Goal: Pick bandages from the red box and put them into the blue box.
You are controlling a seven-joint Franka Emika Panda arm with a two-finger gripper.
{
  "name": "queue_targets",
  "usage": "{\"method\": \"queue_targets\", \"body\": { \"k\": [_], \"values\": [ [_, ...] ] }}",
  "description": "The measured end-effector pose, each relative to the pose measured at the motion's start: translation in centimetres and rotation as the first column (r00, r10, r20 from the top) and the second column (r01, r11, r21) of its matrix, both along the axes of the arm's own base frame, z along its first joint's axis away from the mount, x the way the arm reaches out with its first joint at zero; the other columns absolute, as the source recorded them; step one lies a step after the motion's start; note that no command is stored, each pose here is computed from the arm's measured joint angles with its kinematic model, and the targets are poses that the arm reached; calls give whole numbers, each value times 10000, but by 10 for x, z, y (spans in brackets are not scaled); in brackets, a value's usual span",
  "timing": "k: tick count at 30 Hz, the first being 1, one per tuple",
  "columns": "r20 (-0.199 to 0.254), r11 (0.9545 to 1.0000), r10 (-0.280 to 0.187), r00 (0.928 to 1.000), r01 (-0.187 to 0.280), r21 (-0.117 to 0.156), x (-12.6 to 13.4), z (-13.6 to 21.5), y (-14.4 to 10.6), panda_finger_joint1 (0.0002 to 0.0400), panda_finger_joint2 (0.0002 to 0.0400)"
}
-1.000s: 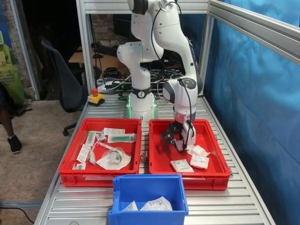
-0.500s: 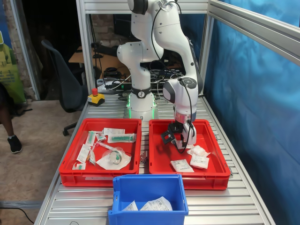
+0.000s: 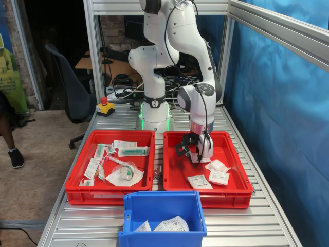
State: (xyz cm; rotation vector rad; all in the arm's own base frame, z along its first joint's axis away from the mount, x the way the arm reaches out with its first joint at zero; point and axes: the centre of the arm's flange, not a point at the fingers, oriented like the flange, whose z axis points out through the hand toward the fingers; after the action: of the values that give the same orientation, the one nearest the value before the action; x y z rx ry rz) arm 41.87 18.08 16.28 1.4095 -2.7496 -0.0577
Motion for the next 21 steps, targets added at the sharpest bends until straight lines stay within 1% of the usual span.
{"method": "queue_targets", "body": {
  "k": [4,9,13,16,17,21],
  "values": [
    [17,9999,-131,9999,132,-94,4,10,-7,53,53],
    [17,9989,-360,9993,361,-284,11,34,-19,53,53],
    [27,9972,-602,9982,602,-454,23,68,-28,53,53],
    [83,9960,-729,9973,732,-503,31,89,-32,53,53],
    [154,9953,-815,9966,822,-513,38,104,-34,53,53],
    [338,9937,-986,9946,1002,-495,52,133,-39,53,53]
  ]
}}
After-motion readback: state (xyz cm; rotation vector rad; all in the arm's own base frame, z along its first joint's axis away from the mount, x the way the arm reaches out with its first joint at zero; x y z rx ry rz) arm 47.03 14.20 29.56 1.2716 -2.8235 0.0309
